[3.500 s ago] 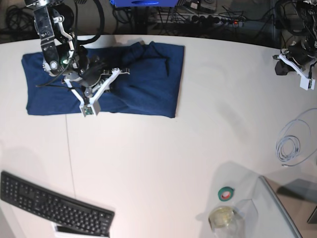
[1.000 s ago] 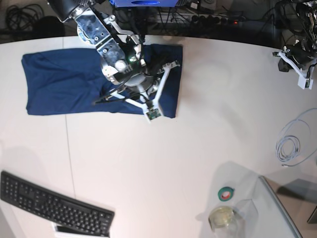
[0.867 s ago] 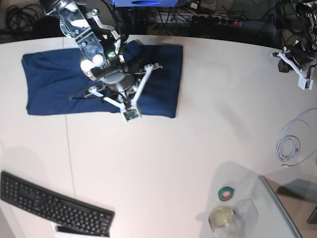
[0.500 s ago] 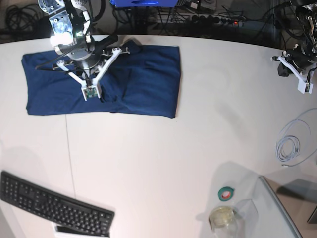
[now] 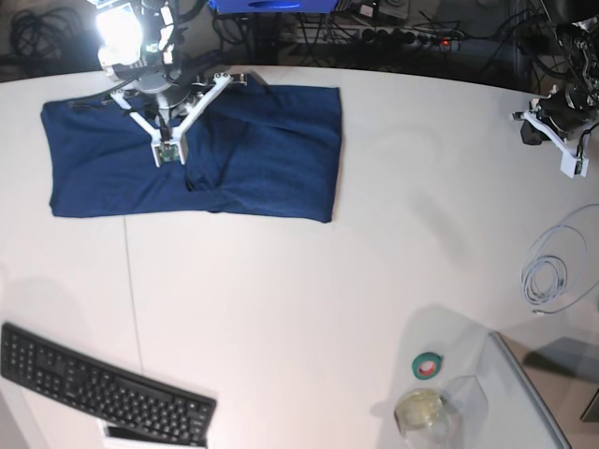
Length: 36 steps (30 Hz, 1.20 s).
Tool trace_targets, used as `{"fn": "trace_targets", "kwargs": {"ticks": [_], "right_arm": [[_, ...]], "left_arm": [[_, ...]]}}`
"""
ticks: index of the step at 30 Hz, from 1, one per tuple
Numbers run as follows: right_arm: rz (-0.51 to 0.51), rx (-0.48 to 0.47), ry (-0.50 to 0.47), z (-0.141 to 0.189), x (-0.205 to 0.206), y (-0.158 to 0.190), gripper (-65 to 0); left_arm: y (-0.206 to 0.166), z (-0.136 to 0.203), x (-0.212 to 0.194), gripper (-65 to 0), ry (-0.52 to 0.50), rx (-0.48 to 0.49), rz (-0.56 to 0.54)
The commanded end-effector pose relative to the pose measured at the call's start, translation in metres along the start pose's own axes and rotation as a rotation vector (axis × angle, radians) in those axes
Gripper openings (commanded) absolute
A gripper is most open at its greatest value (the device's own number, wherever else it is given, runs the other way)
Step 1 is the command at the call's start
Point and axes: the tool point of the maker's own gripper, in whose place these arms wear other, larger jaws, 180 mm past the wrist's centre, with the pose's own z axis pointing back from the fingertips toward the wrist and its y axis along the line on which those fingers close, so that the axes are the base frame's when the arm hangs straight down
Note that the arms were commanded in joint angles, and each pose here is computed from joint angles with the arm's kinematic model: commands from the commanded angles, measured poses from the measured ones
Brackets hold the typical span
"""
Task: Layout the t-shirt on the table in an organized manner, then fold the t-shirt properly
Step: 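Press and smooth the folded shirt with the right gripper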
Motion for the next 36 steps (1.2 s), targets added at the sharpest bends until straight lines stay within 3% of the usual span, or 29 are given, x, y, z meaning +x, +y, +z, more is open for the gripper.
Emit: {"fn": "trace_targets", "kwargs": {"ticks": [1, 4, 6, 10, 12, 20, 24, 29, 36], "right_arm": [[-0.023, -0.010, -0.016, 0.002, 0.006, -0.003, -54.2], [-0.067, -0.022, 0.026, 0.005, 0.004, -0.009, -38.6], [-0.082, -0.024, -0.020, 0.015, 0.017, -0.011, -33.3], [-0.080, -0.024, -0.152, 0.023, 0.062, -0.013, -33.9], [-0.069, -0.026, -0.169, 0.014, 0.083, -0.014, -33.8], [0.021, 0.011, -0.082, -0.009, 0.116, 0.012, -33.6], [-0.017, 0.011, -0.050, -0.019, 0.113, 0.017, -33.5], [-0.085, -0.050, 0.002, -0.042, 0.111, 0.008, -23.3], [-0.086, -0.069, 0.013, -0.054, 0.104, 0.002, -25.2]], "left_arm": [[0.009, 0.007, 0.015, -65.0, -0.036, 0.019, -0.019], [0.010, 0.007, 0.014, -65.0, -0.035, 0.020, -0.019], [0.011, 0.008, 0.015, -65.0, -0.035, 0.021, -0.020], [0.011, 0.008, 0.014, -65.0, -0.034, 0.021, -0.019], [0.011, 0.008, 0.014, -65.0, -0.034, 0.021, -0.019], [0.010, 0.007, 0.013, -65.0, -0.032, 0.020, -0.018], [0.010, 0.007, 0.012, -65.0, -0.031, 0.020, -0.018], [0.010, 0.007, 0.013, -65.0, -0.032, 0.019, -0.016], [0.010, 0.007, 0.012, -65.0, -0.031, 0.019, -0.015]]}}
